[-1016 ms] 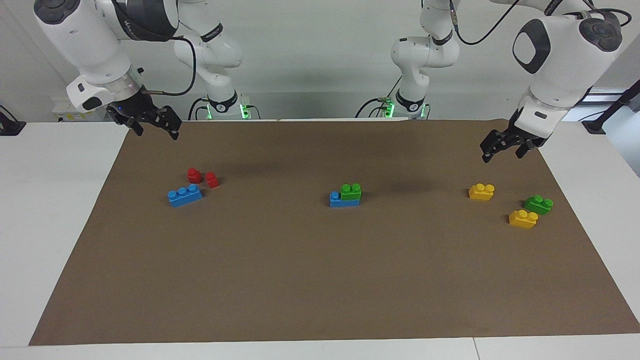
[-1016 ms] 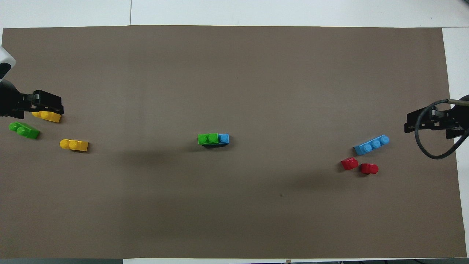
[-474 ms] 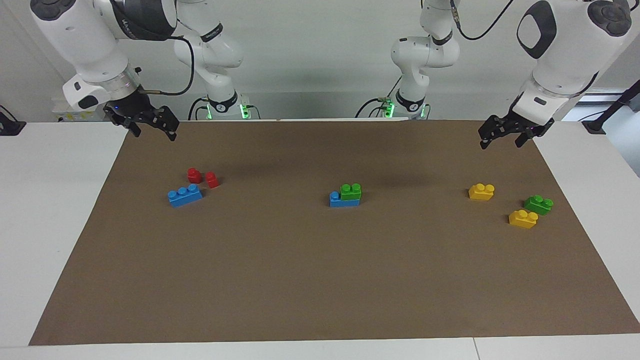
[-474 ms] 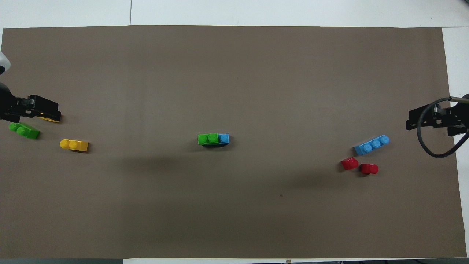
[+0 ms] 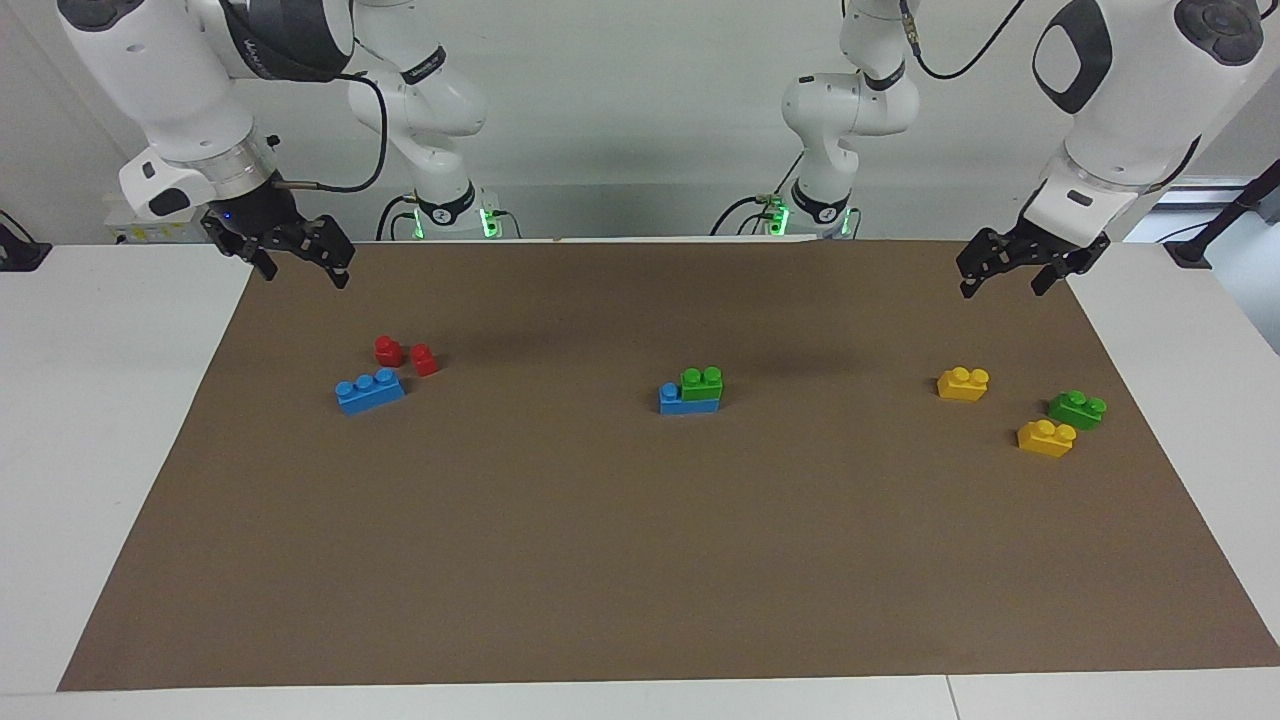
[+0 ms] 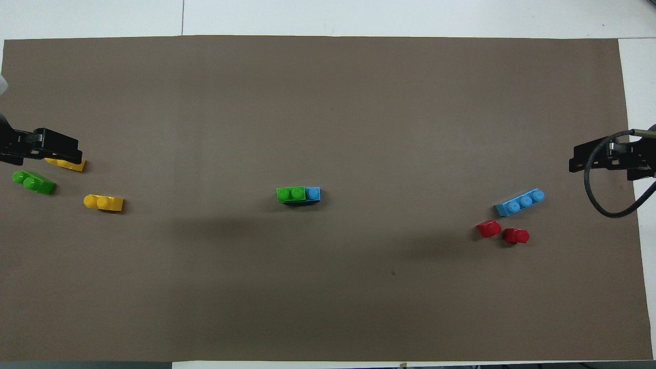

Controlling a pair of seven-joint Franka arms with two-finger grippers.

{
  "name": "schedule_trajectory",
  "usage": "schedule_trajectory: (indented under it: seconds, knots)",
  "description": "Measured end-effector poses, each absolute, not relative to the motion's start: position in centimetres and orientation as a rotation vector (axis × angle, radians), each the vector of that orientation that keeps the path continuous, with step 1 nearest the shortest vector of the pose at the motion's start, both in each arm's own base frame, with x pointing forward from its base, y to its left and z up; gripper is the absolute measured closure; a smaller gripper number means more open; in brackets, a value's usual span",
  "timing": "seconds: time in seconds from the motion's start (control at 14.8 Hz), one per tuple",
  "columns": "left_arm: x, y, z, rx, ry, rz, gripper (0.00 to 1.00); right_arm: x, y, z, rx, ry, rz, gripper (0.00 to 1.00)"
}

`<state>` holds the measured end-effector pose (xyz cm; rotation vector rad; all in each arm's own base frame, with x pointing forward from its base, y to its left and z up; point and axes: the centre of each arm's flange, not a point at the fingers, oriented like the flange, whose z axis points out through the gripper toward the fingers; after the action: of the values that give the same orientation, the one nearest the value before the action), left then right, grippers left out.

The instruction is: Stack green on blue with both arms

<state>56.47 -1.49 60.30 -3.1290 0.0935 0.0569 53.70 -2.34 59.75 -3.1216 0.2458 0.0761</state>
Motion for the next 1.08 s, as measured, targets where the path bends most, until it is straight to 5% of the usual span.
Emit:
schedule_trajectory:
  seconds: [1.08]
  knots:
    - [56.61,-1.51,60.51,-3.13,0.095,0.035,0.0,53.59,-2.19,59.46,-3.126,0.05,0.105,0.0]
